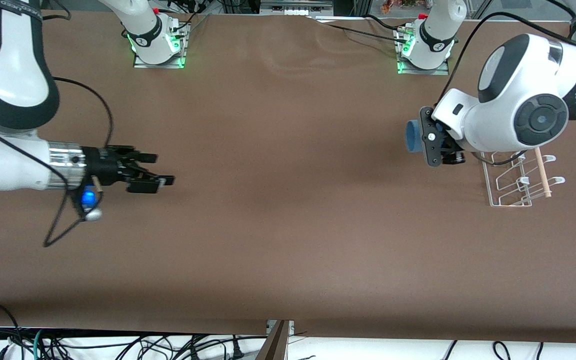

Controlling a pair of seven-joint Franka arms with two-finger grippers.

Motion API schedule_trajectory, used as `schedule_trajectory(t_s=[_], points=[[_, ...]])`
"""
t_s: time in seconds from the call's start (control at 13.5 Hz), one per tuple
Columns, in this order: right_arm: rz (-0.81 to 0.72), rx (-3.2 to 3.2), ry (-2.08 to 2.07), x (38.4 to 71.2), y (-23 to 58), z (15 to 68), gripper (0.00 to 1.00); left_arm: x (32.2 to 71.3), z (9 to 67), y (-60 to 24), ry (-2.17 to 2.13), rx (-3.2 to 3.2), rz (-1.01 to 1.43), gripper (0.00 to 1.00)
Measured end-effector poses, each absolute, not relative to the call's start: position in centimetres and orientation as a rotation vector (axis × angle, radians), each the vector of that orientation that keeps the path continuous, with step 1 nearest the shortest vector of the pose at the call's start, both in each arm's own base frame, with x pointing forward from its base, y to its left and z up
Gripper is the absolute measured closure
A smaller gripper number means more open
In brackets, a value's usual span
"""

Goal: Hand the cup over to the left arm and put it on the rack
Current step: 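Open the right gripper and withdraw while the left gripper carries the cup, then hang the blue cup on the rack hook with the left gripper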

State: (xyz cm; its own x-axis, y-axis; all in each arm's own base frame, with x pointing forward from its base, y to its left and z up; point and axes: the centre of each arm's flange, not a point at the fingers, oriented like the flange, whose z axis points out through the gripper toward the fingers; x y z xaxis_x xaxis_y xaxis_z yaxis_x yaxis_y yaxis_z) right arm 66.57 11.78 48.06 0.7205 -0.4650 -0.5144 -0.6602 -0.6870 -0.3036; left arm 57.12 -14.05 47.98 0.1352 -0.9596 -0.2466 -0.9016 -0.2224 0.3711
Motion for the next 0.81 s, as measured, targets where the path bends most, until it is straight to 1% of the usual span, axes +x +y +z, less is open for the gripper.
schedule_trajectory(t_s=[0.07, 0.3, 0.52, 0.66, 0.81], points=[[0.526, -2.504, 0.875, 66.7, 10.3, 47.8, 0.01, 56.8, 48.0, -13.1, -1.889, 2.288, -0.781, 0.26], [0.447, -2.682, 0.883, 66.6, 7.6, 47.6, 0.01, 56.5, 48.1, -10.5, -1.901, 2.373, -1.045, 0.26], [0.367, -2.803, 0.831, 65.5, 6.6, 49.7, 0.00, 56.7, 47.4, -8.5, -1.898, 2.469, -1.419, 0.26], [0.333, -2.880, 0.734, 63.6, 5.2, 51.1, 0.00, 57.1, 43.5, -8.4, -1.815, 2.534, -1.698, 0.26], [0.288, -2.995, 0.664, 61.2, 4.8, 52.0, 0.00, 57.2, 38.2, -7.4, -1.643, 2.609, -1.911, 0.26]])
